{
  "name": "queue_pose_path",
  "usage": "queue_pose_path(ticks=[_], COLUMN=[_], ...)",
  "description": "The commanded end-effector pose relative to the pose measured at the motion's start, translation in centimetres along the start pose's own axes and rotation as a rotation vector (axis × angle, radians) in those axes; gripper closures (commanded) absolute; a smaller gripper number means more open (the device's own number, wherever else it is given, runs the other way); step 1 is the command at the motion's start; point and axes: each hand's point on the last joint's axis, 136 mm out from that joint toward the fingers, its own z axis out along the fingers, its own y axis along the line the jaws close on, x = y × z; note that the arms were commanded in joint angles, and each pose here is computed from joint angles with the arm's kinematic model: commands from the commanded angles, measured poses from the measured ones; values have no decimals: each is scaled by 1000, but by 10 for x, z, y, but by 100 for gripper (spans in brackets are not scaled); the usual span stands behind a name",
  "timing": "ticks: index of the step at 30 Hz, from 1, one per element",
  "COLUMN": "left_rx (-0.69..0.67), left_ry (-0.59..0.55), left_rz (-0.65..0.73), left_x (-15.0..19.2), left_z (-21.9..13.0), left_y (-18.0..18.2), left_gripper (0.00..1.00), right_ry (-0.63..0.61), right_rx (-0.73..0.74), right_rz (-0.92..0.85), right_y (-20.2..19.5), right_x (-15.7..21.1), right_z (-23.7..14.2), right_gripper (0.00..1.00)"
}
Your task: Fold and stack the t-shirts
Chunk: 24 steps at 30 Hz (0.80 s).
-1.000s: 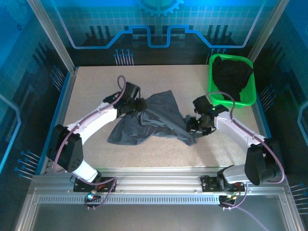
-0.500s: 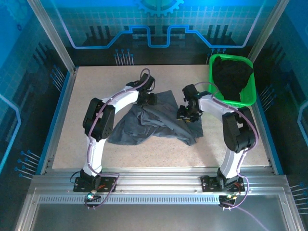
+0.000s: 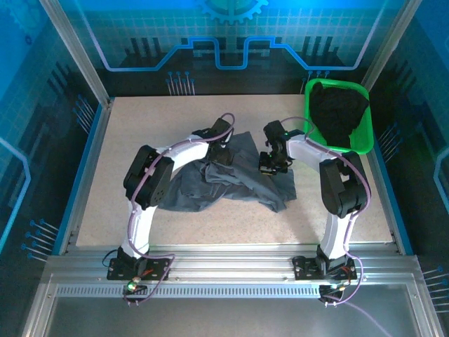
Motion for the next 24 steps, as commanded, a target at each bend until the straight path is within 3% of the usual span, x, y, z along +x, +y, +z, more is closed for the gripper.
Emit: queue_pose_path(ticks=[1, 6, 11, 14, 19, 21, 24], left_rx=[-67, 46, 290, 348, 341, 250, 86], left_ry=[-114, -187, -207, -188, -161, -133, -86], left_rz=[10, -58, -81, -85, -76, -75, -178], left_x=[-27, -44, -55, -57, -56, -50, -35], left_z=[-13, -36, -50, -45, -43, -40, -47], left_y=[10, -6, -38, -46, -40, -25, 16], left_gripper=[25, 18, 21, 22, 23, 22, 21], right_ry=[-33, -137, -151, -144, -170, -177, -185], right_rx=[43, 47, 36, 38, 47, 49, 55], right_rz=[5, 15, -26, -27, -9, -12, -16], right_y=[-7, -17, -16, -18, -26, -27, -28], right_x=[-1, -14, -13, -9, -13, -17, -24], right_z=[-20, -53, -68, -67, -72, -76, -80], right_gripper=[100, 100, 100, 100, 100, 100, 100])
